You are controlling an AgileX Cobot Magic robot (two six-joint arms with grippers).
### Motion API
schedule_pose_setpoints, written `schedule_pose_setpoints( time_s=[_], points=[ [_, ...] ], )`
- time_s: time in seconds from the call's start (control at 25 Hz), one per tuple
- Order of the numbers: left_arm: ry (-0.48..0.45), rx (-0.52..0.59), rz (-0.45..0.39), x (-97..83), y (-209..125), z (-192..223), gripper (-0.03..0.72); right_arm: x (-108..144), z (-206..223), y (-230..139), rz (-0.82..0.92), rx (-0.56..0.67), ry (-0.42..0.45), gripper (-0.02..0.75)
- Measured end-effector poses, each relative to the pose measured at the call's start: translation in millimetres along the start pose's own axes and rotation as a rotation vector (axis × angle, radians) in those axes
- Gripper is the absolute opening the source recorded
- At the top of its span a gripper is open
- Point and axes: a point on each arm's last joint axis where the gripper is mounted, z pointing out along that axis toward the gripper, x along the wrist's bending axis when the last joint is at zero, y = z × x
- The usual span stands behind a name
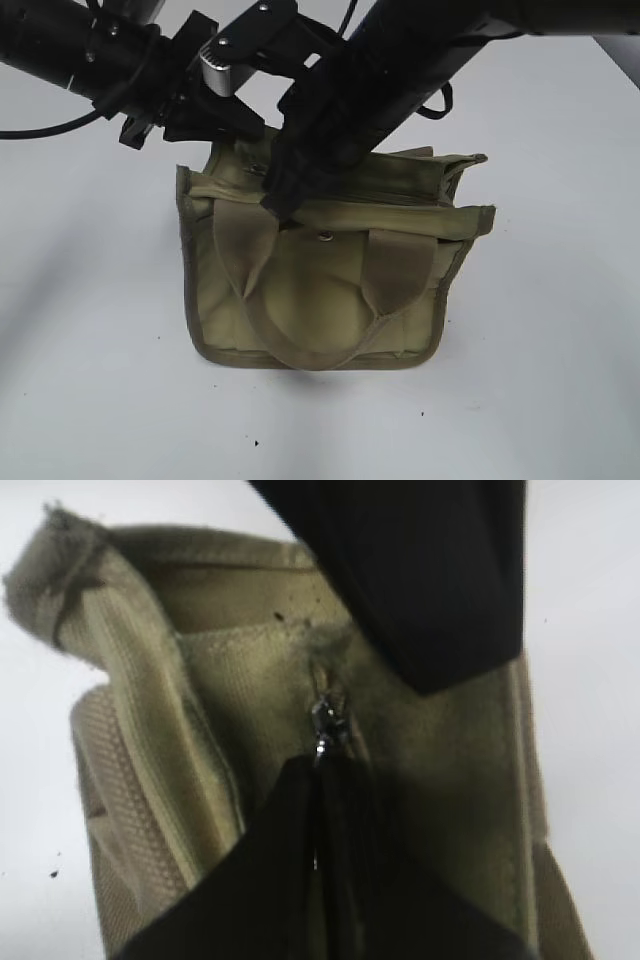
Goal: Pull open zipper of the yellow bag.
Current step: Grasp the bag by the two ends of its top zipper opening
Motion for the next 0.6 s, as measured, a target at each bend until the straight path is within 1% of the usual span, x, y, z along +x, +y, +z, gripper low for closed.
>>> schedule_pose_setpoints(
  time_s=[0.16,0.36,0.48,0.6],
  points=[
    [-0.022,0.0,-0.012,-2.5,0,0,0.025,-11,-21,-15,0.097,0.095,-0.005,0.003],
    [-0.027,-0.014,-0.017,-3.5,2,0,0.024,-34,-67,-49,0.282,0.24,-0.007,0.003],
    [-0.028,-0.018,-0.015,-4.1,2,0,0.024,-45,-92,-68,0.404,0.3,-0.004,0.003],
    [-0.026,-0.018,-0.014,-3.9,3,0,0.024,-55,-107,-85,0.503,0.343,-0.004,0.003]
  ],
)
